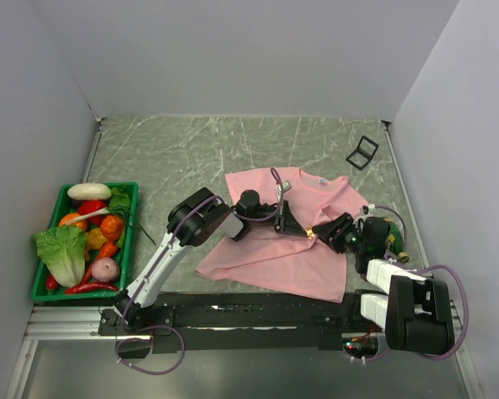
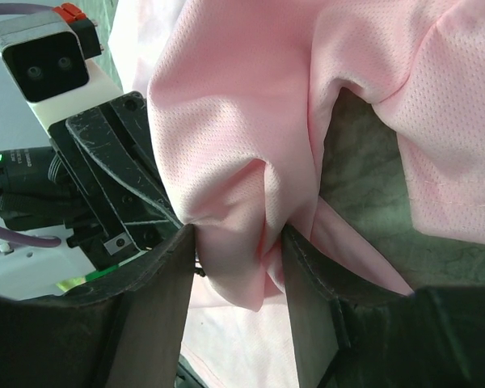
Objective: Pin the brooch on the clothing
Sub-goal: Pin the brooch onto the flattened clothing.
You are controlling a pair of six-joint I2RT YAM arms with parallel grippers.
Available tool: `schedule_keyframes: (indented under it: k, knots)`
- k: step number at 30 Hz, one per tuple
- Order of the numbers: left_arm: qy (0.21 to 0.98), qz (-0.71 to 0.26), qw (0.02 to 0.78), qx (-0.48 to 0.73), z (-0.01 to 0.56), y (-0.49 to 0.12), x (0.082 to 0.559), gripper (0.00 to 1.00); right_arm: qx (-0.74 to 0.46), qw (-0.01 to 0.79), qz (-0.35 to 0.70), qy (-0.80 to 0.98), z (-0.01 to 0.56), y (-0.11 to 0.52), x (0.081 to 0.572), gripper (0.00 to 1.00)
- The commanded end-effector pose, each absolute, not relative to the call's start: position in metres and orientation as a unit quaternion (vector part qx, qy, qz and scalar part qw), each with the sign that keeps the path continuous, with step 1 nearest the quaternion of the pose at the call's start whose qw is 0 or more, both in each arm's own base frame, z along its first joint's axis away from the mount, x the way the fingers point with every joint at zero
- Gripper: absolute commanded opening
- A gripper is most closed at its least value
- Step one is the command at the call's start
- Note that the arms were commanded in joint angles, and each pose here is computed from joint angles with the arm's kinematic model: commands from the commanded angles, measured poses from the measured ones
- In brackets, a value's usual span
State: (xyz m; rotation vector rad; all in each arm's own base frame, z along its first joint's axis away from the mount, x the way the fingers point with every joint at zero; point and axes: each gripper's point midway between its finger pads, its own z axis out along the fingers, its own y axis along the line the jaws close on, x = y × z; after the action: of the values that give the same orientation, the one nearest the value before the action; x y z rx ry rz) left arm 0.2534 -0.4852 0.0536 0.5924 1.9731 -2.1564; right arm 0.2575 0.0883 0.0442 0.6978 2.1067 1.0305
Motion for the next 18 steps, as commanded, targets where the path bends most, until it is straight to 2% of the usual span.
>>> schedule_keyframes:
  k: [1, 18]
  knots:
    - [0.636, -0.735, 0.110, 0.207, 0.083, -0.490, 0.265, 0.01, 0.252, 0.348, 0.400, 0.810, 0.046, 0.094, 0.257, 0.53]
    - [0.638, -0.735, 0.111, 0.202, 0.091, -0.493, 0.271, 0.01, 0.270, 0.340, 0.351, 0.830, 0.030, 0.091, 0.251, 0.47]
